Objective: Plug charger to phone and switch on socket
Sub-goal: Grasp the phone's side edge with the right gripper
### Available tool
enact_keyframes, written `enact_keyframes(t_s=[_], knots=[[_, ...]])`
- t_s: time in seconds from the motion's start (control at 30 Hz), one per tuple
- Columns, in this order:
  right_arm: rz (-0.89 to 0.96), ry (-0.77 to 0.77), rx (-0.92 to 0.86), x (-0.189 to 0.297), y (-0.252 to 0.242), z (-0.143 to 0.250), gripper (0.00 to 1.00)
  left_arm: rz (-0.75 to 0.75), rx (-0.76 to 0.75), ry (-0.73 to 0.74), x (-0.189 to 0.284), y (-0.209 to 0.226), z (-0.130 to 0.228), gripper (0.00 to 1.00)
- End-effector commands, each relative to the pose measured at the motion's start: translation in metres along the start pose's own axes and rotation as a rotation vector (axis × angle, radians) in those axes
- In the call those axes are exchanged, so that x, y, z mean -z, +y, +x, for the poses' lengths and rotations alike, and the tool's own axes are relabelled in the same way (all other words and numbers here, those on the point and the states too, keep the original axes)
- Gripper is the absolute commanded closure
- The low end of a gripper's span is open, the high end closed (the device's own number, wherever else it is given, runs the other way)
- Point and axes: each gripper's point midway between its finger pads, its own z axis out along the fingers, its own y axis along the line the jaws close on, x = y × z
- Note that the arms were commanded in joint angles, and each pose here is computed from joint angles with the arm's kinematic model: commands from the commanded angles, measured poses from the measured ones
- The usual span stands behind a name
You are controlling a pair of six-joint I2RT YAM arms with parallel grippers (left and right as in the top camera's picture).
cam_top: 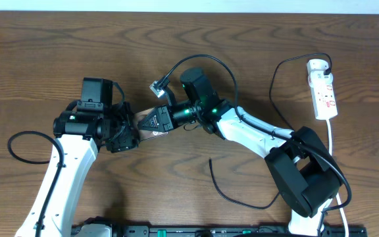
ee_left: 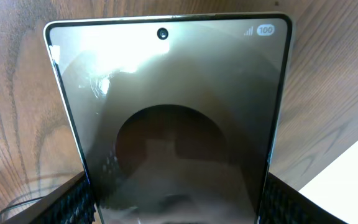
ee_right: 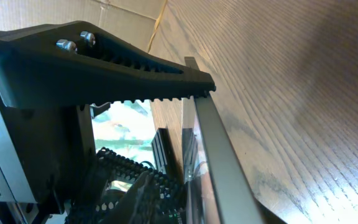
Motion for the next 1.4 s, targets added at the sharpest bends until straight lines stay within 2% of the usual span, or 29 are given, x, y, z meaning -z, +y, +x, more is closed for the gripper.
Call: enact_keyframes(t_s=[0.0, 0.3, 0.5, 0.83, 0.93, 1.0, 1.13, 1.23, 1.37], knots=[[-0.004, 0.000, 0.012, -0.0012, 0.0000, -0.0030, 0.77, 0.031, 0.000, 0.028, 0.0089, -0.0096, 0.0092, 0.93], [-0.005, 0.002, 0.012, -0.0021, 0.0006, -0.0023, 0.81, 0.031, 0.000, 0.028, 0.0090, -0.0097, 0.0092, 0.93], [-0.005, 0.002, 0.013, -0.0022, 0.0007, -0.0022, 0.89, 0.031, -0.001, 0.028, 0.0090, -0.0097, 0.0092, 0.93], [-0.005, 0.002, 0.013, -0.0021, 0.0007, -0.0023, 0.93, 0.032, -0.017, 0.027, 0.0090, -0.0097, 0.0092, 0.93], [-0.005, 0.002, 0.013, -0.0021, 0.0007, -0.0023, 0.98, 0.032, -0.020, 0.027, 0.0090, -0.0097, 0.0092, 0.92], [-0.005, 0.002, 0.013, -0.0021, 0.0007, -0.0023, 0.99, 0.032, -0.019, 0.027, 0.0090, -0.0097, 0.0092, 0.83], [-0.006, 0.002, 0.012, -0.0021, 0.0007, -0.0022, 0.99, 0.031, -0.020, 0.027, 0.0089, -0.0096, 0.0092, 0.50], [-0.006, 0.002, 0.012, -0.0021, 0.0007, -0.0022, 0.99, 0.032, -0.020, 0.027, 0.0090, -0.0097, 0.0092, 0.34], [-0.006, 0.002, 0.012, -0.0021, 0.0007, -0.0022, 0.99, 0.031, -0.020, 0.027, 0.0089, -0.0096, 0.0092, 0.18]])
